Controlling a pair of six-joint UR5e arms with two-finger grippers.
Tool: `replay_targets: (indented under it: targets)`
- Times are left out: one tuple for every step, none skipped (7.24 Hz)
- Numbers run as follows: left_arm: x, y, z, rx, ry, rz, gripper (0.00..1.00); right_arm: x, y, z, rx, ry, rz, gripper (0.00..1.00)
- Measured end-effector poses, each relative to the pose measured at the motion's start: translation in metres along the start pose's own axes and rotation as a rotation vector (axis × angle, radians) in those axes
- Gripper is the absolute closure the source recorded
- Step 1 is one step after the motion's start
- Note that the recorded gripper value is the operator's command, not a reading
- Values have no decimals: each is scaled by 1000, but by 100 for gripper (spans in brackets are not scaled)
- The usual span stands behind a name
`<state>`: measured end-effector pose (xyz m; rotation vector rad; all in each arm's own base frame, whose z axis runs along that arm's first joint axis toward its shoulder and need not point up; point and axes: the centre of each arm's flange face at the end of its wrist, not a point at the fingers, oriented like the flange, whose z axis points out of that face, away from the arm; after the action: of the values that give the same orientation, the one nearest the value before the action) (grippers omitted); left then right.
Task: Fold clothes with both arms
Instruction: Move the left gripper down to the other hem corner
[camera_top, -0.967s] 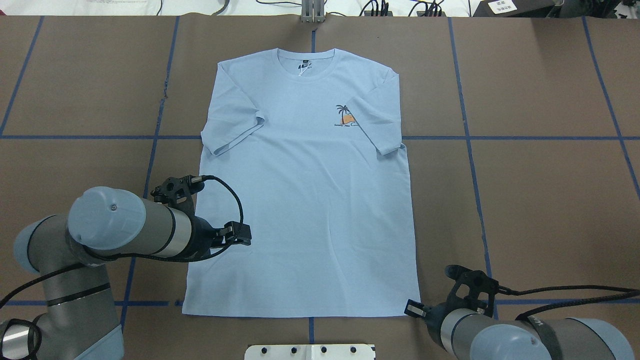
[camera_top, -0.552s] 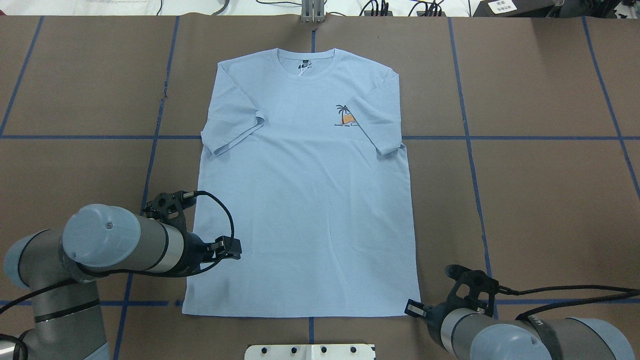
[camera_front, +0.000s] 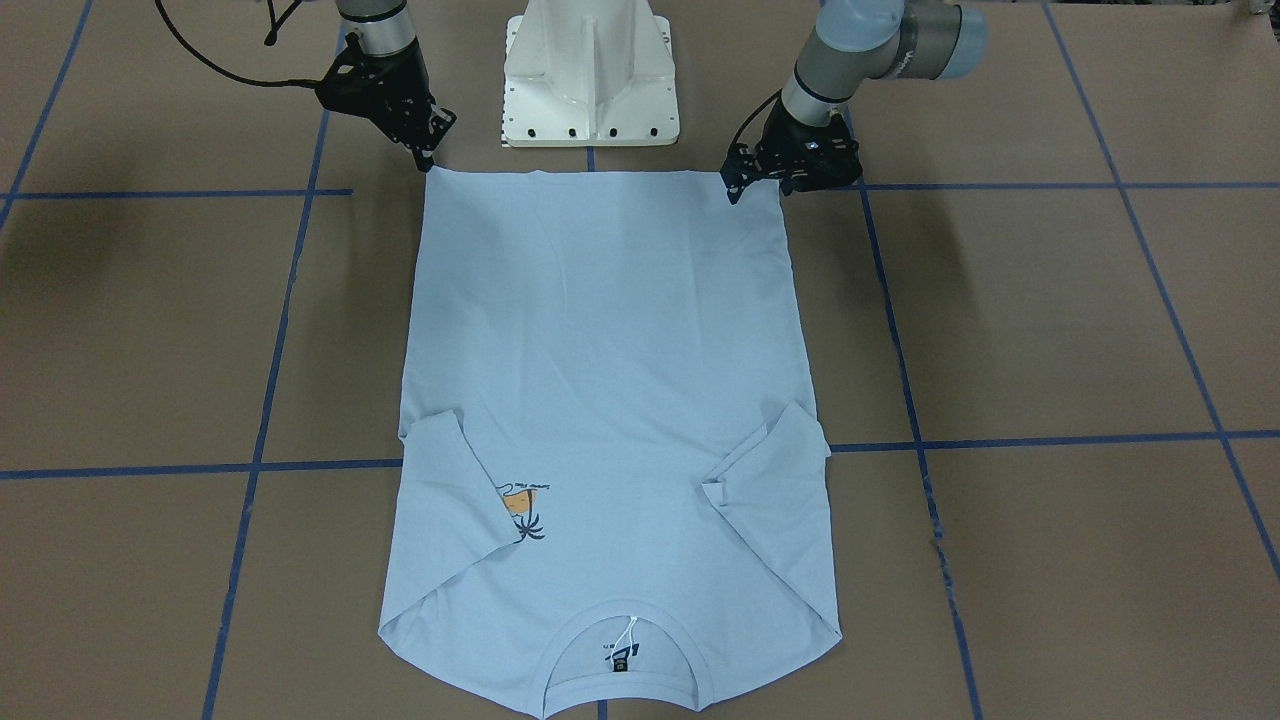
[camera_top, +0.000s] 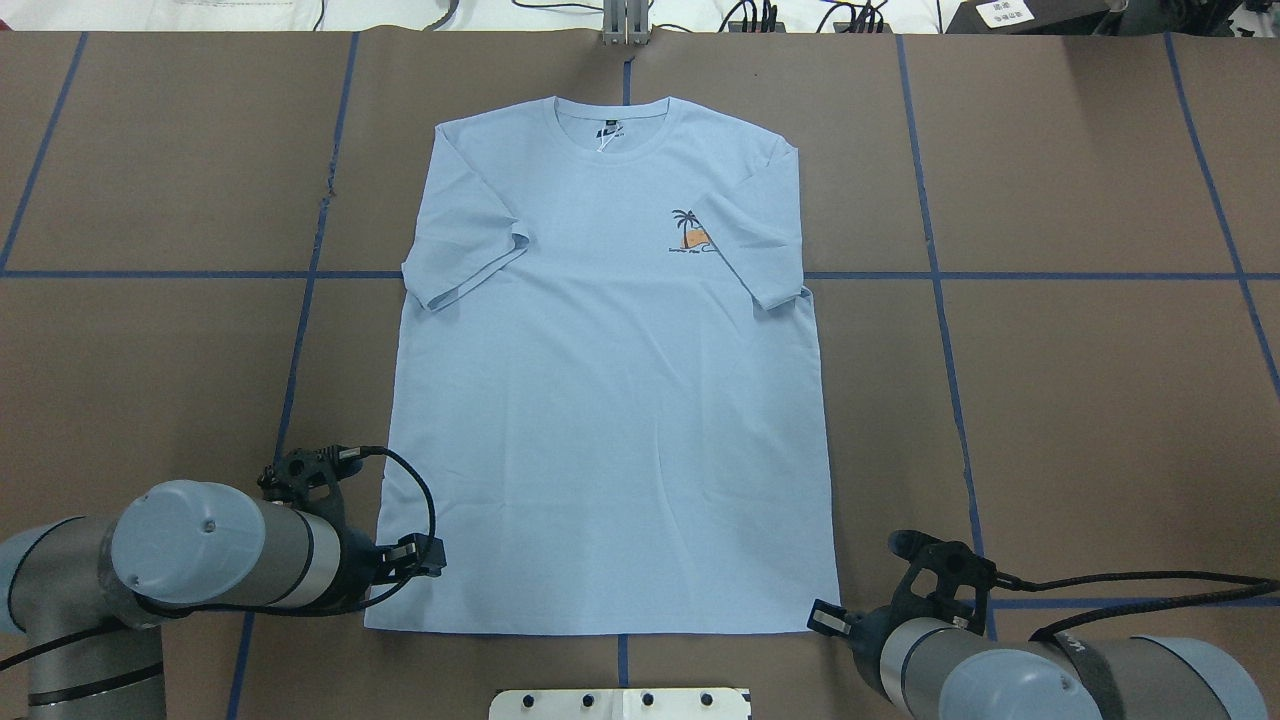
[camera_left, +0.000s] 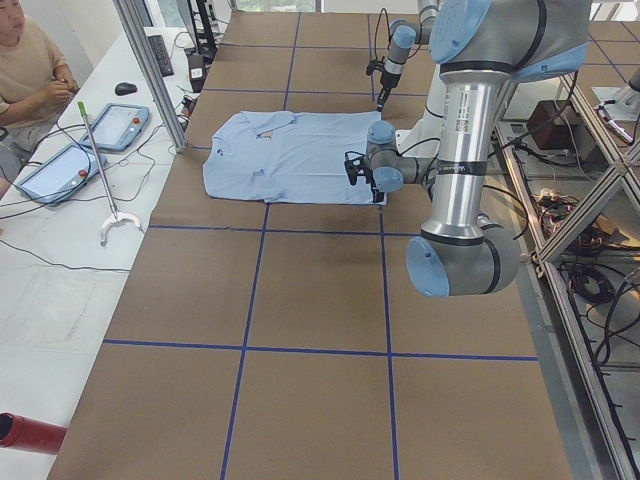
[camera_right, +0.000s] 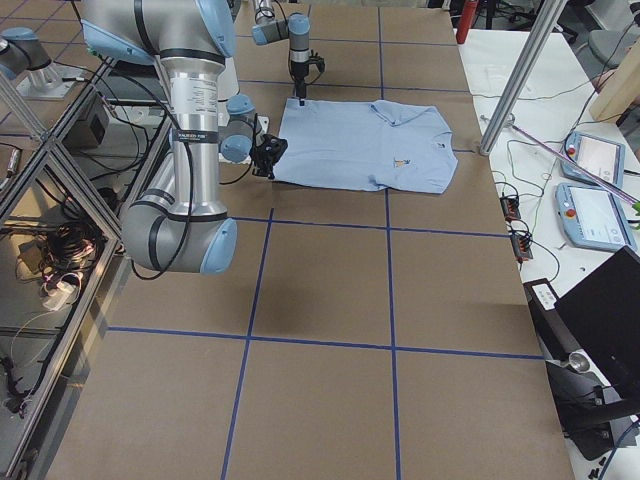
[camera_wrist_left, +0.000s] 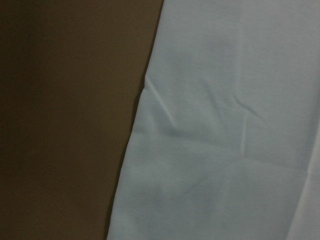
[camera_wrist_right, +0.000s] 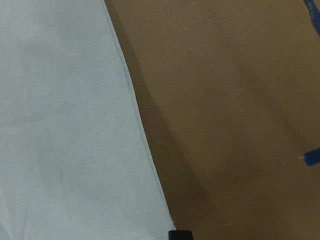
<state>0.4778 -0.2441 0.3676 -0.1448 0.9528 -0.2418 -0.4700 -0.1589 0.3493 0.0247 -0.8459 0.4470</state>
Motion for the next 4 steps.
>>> replay_targets:
  targets:
    - [-3,5,3,-9,-9,-3,12,-1,0,0,0,-1,0,100]
    - [-7,7,5,-15,-17,-4,14,-1,0,0,0,-2,1,100]
    - [-9,10,6,-19,-25,-6,23,-1,0,0,0,-2,2,100]
    - [-10,13,8,-24,-31,-8,43,-1,0,0,0,-3,2,100]
